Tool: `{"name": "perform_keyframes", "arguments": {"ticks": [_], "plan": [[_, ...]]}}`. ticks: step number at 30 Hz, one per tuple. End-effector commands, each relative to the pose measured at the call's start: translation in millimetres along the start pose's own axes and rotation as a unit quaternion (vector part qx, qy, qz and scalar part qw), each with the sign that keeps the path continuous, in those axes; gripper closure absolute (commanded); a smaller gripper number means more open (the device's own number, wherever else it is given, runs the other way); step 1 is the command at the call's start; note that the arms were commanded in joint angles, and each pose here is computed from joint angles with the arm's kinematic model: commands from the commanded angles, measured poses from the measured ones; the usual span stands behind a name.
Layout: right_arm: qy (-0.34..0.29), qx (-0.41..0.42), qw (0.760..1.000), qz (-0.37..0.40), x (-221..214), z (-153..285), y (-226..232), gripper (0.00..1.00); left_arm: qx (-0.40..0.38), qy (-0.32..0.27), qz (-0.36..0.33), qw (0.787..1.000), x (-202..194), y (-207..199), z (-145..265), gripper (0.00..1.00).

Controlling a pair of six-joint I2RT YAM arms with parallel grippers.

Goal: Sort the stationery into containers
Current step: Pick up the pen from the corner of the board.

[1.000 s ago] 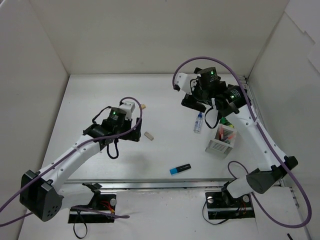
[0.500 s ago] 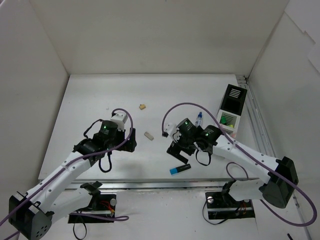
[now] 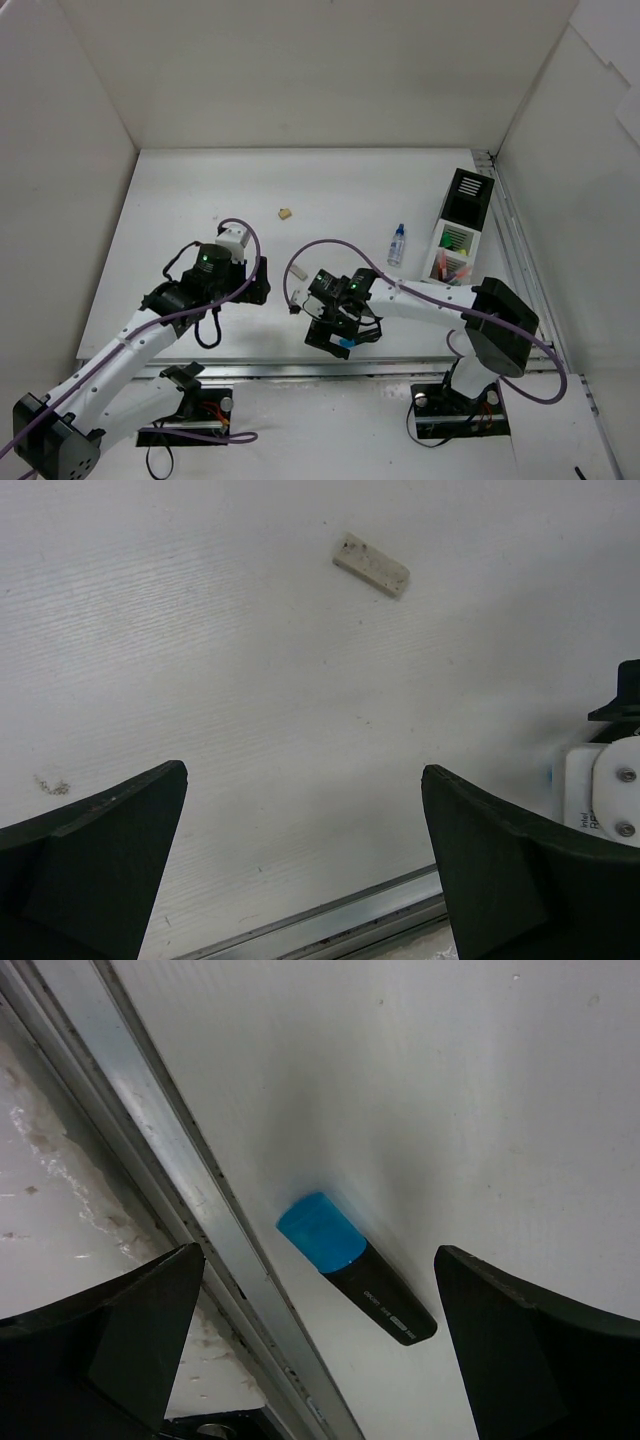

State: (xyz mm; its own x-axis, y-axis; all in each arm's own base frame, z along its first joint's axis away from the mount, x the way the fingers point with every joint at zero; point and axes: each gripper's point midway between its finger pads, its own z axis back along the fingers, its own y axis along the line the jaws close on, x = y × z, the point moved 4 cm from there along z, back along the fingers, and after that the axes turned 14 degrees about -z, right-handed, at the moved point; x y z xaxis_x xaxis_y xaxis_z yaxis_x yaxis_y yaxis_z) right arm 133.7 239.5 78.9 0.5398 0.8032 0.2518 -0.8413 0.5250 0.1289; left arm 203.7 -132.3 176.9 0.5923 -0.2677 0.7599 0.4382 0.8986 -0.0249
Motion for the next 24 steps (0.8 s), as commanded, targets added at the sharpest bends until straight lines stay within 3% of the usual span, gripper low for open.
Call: {"name": "perform_keyframes", "arguments": {"ticks": [1, 9, 18, 21, 23, 24], "plan": [[-0.025, -0.034, 0.999, 0.006, 17.3, 10.9, -5.1, 0.02, 0.007, -0.020, 0.004, 1.000, 11.5, 1.0, 1.1, 0.01], [0.068, -0.046, 0.993, 0.089, -14.0, 5.8, -17.2, 0.02, 0.030, -0.013, 0.002, 0.999, 11.1, 6.8, -3.0, 0.01], [0.151, -0.071, 0.982, 0.090, -31.3, -24.7, -30.2, 0.03, 0.037, -0.027, -0.004, 0.999, 20.3, 9.2, 1.1, 0.00], [0.148, -0.060, 0.985, 0.065, -25.6, -32.6, -36.4, 0.16, 0.042, -0.024, -0.005, 0.999, 22.4, 10.0, -1.9, 0.01], [0.138, -0.054, 0.988, 0.041, -19.1, -36.0, -44.1, 0.35, 0.042, -0.016, -0.007, 0.999, 22.6, 9.9, -5.4, 0.01], [0.133, -0.053, 0.989, 0.034, -15.7, -38.7, -45.6, 0.59, 0.044, -0.016, -0.006, 0.999, 24.7, 10.1, -5.3, 0.01]]}}
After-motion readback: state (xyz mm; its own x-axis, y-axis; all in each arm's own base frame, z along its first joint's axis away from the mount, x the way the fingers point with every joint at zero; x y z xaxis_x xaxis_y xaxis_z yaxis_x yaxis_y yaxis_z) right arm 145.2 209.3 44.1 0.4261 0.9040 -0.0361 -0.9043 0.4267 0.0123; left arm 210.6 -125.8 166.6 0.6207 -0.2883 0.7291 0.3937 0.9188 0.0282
